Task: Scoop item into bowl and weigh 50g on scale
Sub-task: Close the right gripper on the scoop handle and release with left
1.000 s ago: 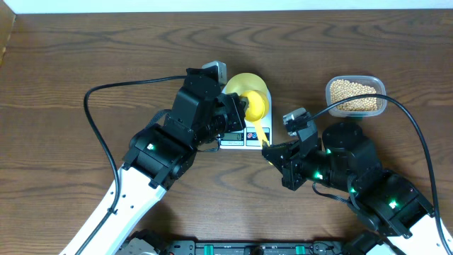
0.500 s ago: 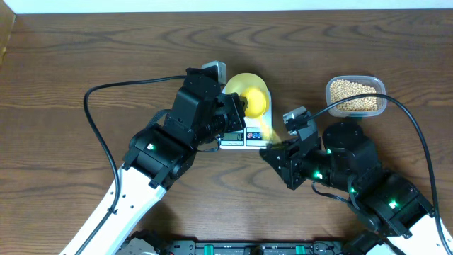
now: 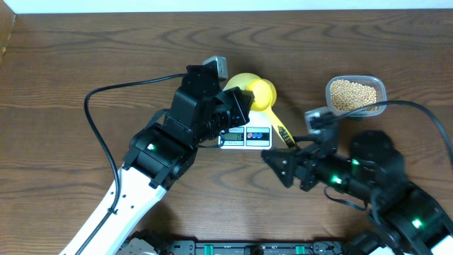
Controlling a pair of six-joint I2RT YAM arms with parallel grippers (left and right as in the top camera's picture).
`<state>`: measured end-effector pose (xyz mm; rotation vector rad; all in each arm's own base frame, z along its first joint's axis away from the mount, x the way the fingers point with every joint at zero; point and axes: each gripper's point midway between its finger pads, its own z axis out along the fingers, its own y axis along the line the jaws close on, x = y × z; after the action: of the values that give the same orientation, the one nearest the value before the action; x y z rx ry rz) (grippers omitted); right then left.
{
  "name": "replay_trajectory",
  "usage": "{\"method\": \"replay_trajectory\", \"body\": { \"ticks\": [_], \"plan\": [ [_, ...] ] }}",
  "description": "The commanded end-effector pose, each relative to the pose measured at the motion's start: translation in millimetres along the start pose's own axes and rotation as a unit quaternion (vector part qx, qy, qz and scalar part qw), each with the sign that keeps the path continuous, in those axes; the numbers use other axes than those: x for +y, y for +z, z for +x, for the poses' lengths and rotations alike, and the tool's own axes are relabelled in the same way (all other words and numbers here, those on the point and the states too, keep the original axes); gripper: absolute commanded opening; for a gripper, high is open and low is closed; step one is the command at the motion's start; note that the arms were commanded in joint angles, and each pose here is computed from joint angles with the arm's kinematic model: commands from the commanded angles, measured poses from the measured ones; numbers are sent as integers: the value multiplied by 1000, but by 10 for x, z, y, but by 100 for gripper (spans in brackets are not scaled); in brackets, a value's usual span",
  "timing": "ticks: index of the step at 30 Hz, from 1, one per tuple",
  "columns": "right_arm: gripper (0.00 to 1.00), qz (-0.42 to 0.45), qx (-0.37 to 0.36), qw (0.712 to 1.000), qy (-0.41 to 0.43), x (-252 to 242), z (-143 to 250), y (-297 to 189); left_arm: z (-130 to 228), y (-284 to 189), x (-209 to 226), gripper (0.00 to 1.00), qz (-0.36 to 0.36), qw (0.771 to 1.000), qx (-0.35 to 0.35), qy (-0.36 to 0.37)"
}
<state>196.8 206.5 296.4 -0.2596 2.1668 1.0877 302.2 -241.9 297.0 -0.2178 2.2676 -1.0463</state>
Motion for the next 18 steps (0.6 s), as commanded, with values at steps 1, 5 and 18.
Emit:
{"method": "replay_trajectory", "body": {
  "ticks": [1,5,18],
  "plan": [
    [86,-19,-49,996,74,104,-187,-258,-4,-19,-74,7,16,999,1,-28],
    [88,-30,-98,988,114,132,-335,-472,-14,-20,-90,7,19,996,0,-91],
    [65,-27,-111,982,149,75,-404,-488,74,-45,-320,7,70,979,45,-184]
  ]
}}
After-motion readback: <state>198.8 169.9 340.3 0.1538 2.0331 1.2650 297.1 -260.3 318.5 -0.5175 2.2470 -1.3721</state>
